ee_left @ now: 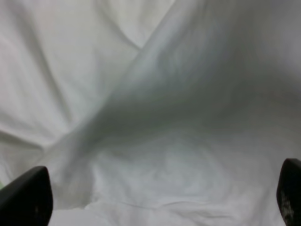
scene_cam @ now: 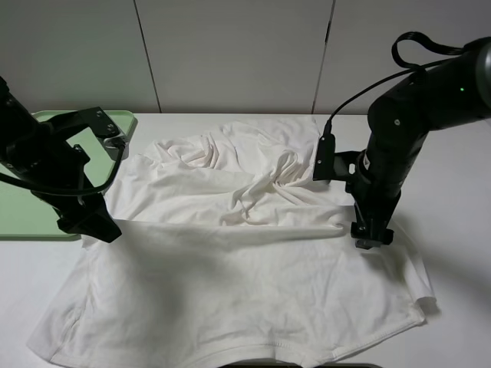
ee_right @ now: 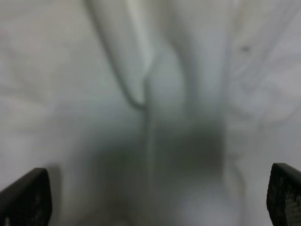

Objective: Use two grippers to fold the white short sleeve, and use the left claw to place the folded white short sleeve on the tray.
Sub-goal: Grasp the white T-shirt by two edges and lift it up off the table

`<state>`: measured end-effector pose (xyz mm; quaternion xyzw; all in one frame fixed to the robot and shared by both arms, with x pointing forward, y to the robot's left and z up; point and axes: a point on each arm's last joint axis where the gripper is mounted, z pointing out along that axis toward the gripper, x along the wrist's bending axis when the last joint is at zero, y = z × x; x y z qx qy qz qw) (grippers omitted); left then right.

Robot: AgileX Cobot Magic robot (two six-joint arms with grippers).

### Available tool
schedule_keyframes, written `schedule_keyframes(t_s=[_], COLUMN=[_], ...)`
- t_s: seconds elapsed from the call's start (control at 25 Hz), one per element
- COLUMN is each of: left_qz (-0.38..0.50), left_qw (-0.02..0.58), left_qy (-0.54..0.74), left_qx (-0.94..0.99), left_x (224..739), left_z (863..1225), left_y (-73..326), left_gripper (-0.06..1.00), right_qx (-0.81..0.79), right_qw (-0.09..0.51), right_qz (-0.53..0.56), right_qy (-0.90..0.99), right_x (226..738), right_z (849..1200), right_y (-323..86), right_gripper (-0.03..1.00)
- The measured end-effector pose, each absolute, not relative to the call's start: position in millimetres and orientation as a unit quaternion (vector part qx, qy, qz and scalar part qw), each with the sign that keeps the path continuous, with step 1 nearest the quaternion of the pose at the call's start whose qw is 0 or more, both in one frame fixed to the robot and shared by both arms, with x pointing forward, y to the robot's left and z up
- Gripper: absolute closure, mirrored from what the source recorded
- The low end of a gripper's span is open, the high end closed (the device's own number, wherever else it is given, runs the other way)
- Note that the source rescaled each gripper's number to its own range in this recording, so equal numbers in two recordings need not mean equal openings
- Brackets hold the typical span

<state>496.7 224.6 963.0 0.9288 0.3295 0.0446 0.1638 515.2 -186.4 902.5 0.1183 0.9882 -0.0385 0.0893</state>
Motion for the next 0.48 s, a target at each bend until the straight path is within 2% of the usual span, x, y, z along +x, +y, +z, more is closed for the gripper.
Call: schedule_keyframes(t_s=[0.2,0.48], left_qz=[0.045,0.042], left_qw=[0.164,0.163], left_qy=[0.329,0.329], left_qx=[0.929,0.929], left_x=[496.7,496.2], left_z=[963.0,962.9], left_y=[224.6,224.5], left_gripper=[0.00,0.00], right_qx=[0.130,0.110], right_qw=[0.076,0.031], right_qz=[-0.056,-0.082], right_qy=[0.987,0.990], right_x=[530.3,530.8], right_z=[903.4,886.4], right_y=[-181.2,-180.5], right_gripper=[-0.03,-0.03])
